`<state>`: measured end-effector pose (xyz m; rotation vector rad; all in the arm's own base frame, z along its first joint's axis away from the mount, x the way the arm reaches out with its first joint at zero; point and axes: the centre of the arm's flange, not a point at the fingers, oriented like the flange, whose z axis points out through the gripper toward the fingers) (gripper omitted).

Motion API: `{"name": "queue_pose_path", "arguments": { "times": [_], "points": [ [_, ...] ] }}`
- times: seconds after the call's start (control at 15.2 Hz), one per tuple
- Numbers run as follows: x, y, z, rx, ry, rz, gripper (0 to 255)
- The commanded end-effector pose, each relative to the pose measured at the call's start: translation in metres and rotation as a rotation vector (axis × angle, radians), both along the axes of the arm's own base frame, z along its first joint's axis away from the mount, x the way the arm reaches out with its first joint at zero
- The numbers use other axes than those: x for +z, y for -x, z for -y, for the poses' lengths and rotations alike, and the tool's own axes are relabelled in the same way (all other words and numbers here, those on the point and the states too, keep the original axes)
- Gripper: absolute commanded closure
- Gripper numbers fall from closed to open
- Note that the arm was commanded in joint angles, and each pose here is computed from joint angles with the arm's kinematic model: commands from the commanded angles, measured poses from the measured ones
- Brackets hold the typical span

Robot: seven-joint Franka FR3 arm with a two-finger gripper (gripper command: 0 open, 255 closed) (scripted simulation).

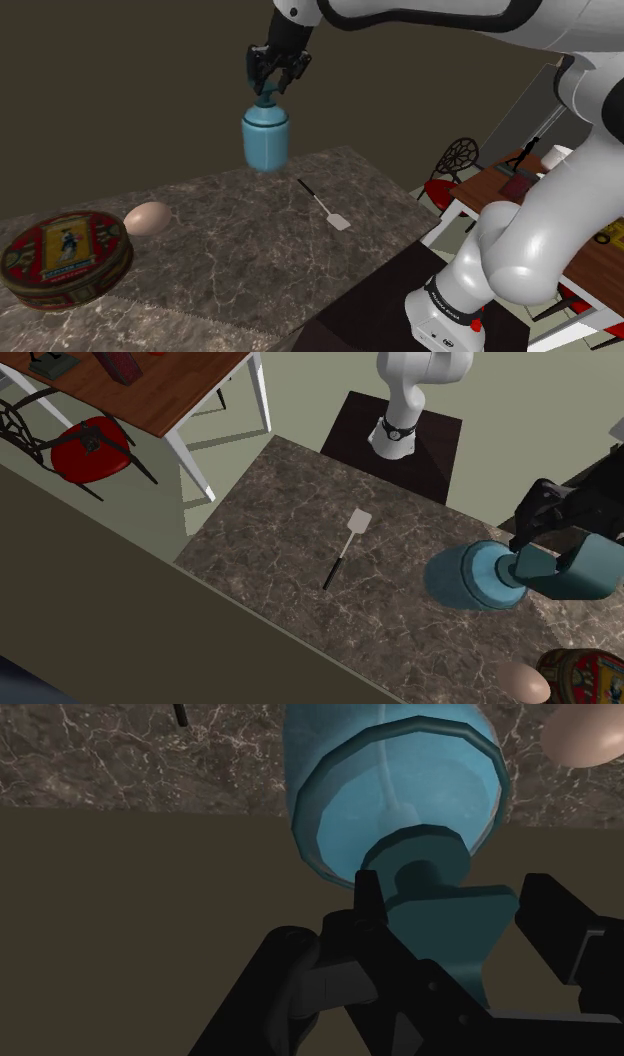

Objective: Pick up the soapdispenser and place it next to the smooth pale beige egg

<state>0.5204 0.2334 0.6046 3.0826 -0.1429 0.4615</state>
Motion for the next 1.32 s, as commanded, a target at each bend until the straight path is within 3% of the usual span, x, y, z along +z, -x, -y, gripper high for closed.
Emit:
{"name": "queue_pose_path", "arguments": {
  "times": [0.0, 0.73, 1.25],
  "points": [
    [-0.009, 0.001, -0.025, -0.001, -0.001, 0.002, 255],
    [-0.055, 0.005, -0.159, -0.001, -0.001, 0.002, 255],
    [-0.097, 0.005, -0.159, -0.001, -0.001, 0.002, 255]
  ]
}}
